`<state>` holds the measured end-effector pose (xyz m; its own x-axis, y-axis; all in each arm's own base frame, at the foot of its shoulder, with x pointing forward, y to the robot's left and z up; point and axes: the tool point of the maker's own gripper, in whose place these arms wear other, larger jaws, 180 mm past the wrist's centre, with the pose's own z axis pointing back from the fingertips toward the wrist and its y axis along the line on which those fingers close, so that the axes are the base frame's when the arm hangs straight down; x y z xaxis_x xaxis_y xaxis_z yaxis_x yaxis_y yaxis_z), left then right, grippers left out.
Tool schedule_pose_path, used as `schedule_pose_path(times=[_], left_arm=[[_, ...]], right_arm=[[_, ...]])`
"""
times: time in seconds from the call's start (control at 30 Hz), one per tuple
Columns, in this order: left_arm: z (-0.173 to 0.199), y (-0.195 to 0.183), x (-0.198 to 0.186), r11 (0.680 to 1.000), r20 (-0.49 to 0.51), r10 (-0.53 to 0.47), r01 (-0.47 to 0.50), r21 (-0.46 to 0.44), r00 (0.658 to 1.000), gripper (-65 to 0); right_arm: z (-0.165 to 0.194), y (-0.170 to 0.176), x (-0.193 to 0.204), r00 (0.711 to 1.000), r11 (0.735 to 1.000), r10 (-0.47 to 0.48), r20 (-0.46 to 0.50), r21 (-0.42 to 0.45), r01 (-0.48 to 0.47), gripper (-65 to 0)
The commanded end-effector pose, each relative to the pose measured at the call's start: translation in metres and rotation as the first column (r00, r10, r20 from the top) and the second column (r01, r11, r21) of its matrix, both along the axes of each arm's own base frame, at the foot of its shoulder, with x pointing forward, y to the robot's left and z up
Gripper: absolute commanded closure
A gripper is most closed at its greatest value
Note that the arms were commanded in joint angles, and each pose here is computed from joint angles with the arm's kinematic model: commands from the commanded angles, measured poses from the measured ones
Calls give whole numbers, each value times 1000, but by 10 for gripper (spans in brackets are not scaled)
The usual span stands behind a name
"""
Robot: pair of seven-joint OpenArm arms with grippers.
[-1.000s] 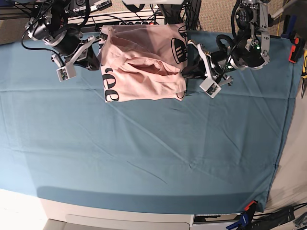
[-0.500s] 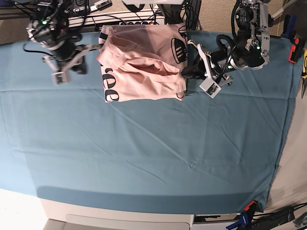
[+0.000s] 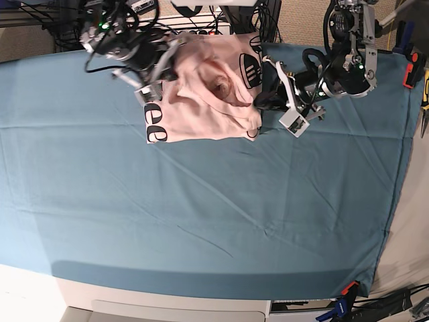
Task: Fold the T-shirt properly
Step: 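Press the folded bundle flat with the right gripper, then grasp the lettered edge of the bundle with the right gripper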
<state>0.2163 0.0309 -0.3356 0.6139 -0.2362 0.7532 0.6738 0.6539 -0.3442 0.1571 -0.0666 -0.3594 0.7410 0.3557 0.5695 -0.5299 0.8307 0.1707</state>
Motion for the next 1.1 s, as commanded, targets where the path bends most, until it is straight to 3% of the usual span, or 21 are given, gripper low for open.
schedule_pose_path(times=[0.0,0.27,0.37,0.6,0.63,0.73,0.77,0.8,0.9,0.97,1.07], left_arm=[[12,-3,4,1000,38,-3,5,-30,999,0],[12,-3,4,1000,38,-3,5,-30,999,0],[12,-3,4,1000,38,-3,4,-30,999,0],[12,-3,4,1000,38,-4,5,-29,999,0],[12,-3,4,1000,37,-4,5,-29,999,0],[12,-3,4,1000,37,-4,5,-29,999,0],[12,-3,4,1000,37,-4,5,-29,999,0],[12,-3,4,1000,37,-4,5,-29,999,0],[11,-3,4,1000,37,-4,5,-29,999,0],[10,-3,2,1000,32,-4,5,-28,999,0],[8,-1,1,1000,28,-3,4,-16,1000,0]], right_arm=[[8,11,1,999,999,28,29,33,-29,0],[17,62,-15,984,975,171,60,132,-177,0],[21,67,-11,980,971,181,83,143,-192,0],[21,51,13,973,984,174,151,21,-179,0],[21,48,17,971,985,173,166,0,-175,-39],[26,39,35,956,986,166,243,-71,-154,-270],[29,33,45,947,984,165,276,-116,-138,-323],[33,24,57,939,982,148,309,-157,-103,-338],[52,-17,97,914,974,-2,405,-205,93,-338],[63,-50,116,886,956,-138,443,-174,236,-338],[51,-89,130,869,926,-326,372,-60,373,-338]])
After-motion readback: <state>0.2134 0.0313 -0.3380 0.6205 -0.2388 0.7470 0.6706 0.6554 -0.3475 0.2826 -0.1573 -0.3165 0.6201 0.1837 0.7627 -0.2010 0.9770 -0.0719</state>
